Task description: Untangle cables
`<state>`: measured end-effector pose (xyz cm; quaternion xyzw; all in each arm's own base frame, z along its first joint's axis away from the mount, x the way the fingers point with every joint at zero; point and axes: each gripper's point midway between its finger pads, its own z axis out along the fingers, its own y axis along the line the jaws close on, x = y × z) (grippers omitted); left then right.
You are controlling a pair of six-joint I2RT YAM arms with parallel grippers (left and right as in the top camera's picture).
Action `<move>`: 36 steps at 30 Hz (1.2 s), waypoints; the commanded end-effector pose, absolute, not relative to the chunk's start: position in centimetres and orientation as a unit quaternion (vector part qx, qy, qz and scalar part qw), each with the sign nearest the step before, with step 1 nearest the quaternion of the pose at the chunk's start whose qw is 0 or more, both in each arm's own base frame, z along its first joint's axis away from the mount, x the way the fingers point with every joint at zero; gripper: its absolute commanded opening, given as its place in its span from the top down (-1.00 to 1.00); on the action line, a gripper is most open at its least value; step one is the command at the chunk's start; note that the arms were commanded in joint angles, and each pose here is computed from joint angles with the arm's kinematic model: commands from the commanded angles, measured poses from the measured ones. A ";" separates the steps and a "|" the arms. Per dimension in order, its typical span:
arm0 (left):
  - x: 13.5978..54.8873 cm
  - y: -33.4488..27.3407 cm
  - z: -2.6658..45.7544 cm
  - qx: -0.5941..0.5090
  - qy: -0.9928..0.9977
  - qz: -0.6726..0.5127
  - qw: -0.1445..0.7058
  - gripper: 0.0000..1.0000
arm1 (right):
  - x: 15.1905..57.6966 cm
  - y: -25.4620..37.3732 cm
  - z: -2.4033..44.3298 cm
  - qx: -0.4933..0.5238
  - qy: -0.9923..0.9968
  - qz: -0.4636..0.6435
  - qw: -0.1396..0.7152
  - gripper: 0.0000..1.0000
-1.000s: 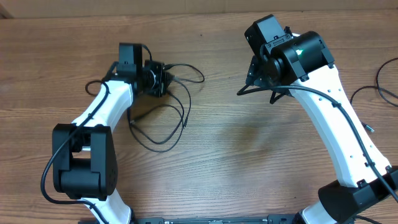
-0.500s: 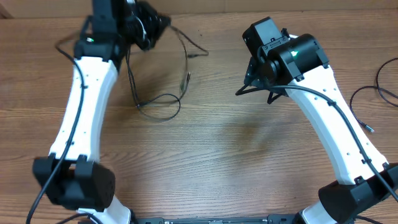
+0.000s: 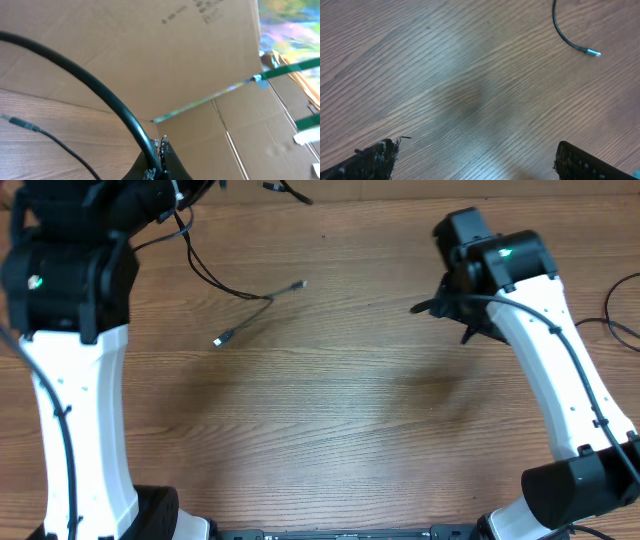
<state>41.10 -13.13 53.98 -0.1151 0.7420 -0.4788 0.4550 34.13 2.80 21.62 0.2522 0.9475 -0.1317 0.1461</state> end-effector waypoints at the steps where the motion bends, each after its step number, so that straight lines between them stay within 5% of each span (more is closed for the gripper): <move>1: 39.0 -13.7 55.6 -0.077 0.738 -0.483 0.466 0.92 | 33.6 2.8 22.1 0.238 0.957 -0.095 0.136 -1.00; 8: 38.2 -14.4 54.0 -0.043 0.760 -0.474 0.444 0.92 | 33.4 5.4 21.6 0.173 0.979 -0.020 0.102 -1.00; 24: 39.0 -13.1 56.3 -0.016 0.732 -0.460 0.502 0.92 | 34.1 17.5 24.2 -0.207 0.921 0.295 0.146 -1.00; 36: 39.4 -12.8 59.0 -0.020 0.697 -0.472 0.540 0.92 | 30.5 25.9 21.8 -0.314 0.835 0.433 0.130 -1.00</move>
